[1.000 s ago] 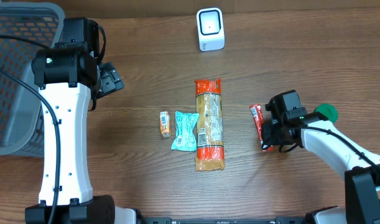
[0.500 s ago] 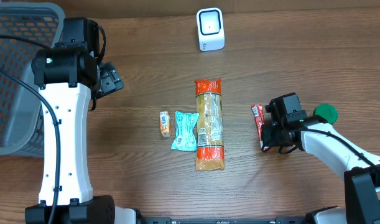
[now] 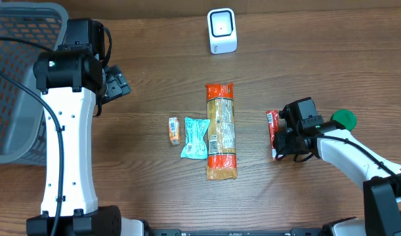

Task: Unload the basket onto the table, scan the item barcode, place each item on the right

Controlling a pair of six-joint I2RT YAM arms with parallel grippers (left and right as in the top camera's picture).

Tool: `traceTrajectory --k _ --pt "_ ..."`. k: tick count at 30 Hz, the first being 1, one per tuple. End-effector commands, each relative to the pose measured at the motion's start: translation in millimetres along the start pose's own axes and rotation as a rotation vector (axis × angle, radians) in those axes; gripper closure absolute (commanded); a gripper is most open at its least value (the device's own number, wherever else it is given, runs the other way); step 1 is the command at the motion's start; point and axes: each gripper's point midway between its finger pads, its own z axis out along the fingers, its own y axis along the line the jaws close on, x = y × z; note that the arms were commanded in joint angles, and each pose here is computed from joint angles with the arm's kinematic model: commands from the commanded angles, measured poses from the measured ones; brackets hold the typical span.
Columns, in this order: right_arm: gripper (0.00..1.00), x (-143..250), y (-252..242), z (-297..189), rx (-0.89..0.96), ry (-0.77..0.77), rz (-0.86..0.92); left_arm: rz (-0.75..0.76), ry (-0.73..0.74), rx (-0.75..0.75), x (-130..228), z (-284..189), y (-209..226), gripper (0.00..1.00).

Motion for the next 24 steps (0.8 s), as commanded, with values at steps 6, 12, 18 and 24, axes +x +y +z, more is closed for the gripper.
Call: traceTrajectory --k 6,12,18,24 --pt "0.56 4.3 1.0 0.0 -0.003 0.037 0.004 0.018 -0.001 -0.014 -1.8 1.7 1.9 0.00" --pt "0.56 9.1 3.1 0.4 -0.017 0.056 0.008 0.018 -0.001 -0.015 -1.8 1.7 1.9 0.00" --pt "0.53 12.0 2.0 4.6 -0.019 0.050 0.010 0.018 0.000 -0.015 -1.8 1.8 1.9 0.00" --pt "0.57 15.0 1.3 4.8 -0.016 0.061 0.012 0.018 -0.001 -0.015 -1.8 1.7 1.9 0.00"
